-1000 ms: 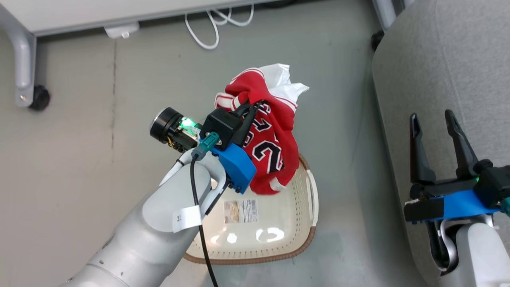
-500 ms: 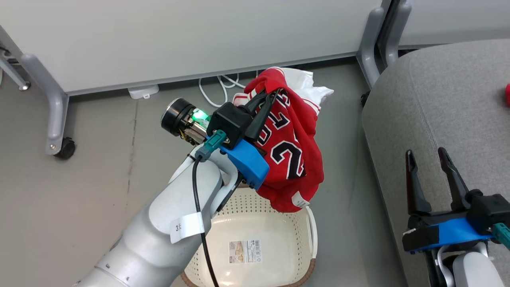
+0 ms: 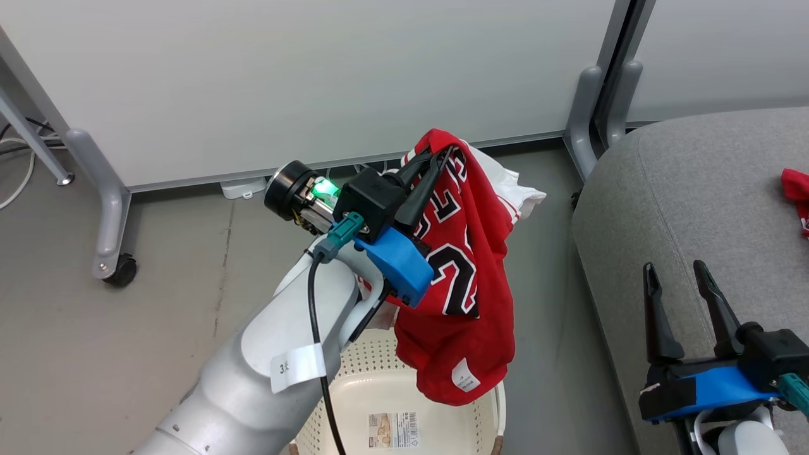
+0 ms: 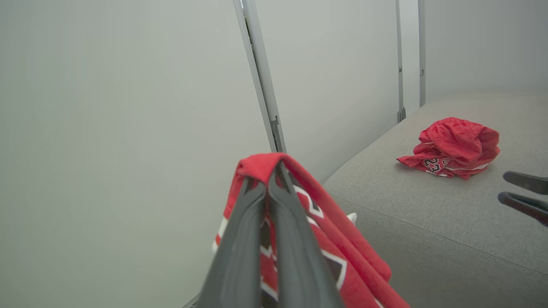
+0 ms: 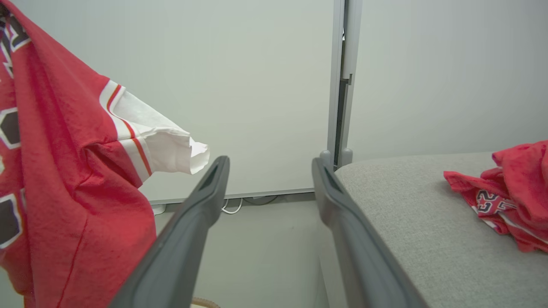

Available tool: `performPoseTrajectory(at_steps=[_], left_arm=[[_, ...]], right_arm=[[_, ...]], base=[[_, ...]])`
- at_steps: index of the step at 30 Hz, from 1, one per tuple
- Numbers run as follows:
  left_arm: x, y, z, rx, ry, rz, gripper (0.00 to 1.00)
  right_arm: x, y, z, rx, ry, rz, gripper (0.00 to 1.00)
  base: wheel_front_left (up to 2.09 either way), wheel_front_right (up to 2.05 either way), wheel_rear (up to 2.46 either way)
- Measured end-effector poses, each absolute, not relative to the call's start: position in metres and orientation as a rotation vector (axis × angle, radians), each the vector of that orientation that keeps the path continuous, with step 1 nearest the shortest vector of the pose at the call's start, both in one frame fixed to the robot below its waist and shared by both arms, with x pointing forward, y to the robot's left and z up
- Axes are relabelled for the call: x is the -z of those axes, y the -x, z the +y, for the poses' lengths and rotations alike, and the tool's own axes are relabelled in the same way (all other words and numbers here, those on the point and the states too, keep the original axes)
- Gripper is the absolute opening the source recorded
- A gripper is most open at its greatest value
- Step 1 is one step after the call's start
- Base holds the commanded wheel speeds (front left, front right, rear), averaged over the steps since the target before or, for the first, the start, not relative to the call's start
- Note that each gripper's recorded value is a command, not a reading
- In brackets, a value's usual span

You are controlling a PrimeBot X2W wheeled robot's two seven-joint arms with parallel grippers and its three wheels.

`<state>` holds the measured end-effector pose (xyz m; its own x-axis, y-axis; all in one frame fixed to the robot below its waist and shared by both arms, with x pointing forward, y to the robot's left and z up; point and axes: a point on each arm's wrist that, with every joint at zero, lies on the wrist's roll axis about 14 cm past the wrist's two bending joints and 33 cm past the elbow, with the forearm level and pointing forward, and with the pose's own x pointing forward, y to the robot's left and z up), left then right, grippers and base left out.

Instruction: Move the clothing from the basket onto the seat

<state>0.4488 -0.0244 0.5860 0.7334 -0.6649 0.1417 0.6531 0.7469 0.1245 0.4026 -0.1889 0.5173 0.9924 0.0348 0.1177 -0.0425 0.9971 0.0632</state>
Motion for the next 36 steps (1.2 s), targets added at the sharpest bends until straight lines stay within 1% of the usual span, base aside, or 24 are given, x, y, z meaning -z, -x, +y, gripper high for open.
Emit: performPoseTrajectory(at_steps=[13, 18, 26, 36], left_arm=[[-0.583, -0.446, -0.022, 0.722, -0.069, -0.173, 0.00], [-0.580, -0.448, -0.021, 0.719, -0.067, -0.165, 0.00], [-0.577, -0.450, -0.021, 0.719, -0.063, -0.157, 0.00], [-0.573, -0.453, -0.023, 0.726, -0.059, -0.152, 0.00]], right_arm=[[-0.514, -0.399, -0.182, -0.055, -0.088, -0.106, 1.00], [-0.512, -0.401, -0.171, -0.088, -0.095, -0.101, 1.00], [-0.520, -0.410, -0.130, -0.210, -0.101, -0.117, 1.00], [-0.539, -0.427, -0.060, -0.422, -0.079, -0.165, 1.00]], base=[[0.00, 0.00, 0.00], [0.00, 0.00, 0.00], [0.00, 0.00, 0.00], [0.00, 0.00, 0.00]])
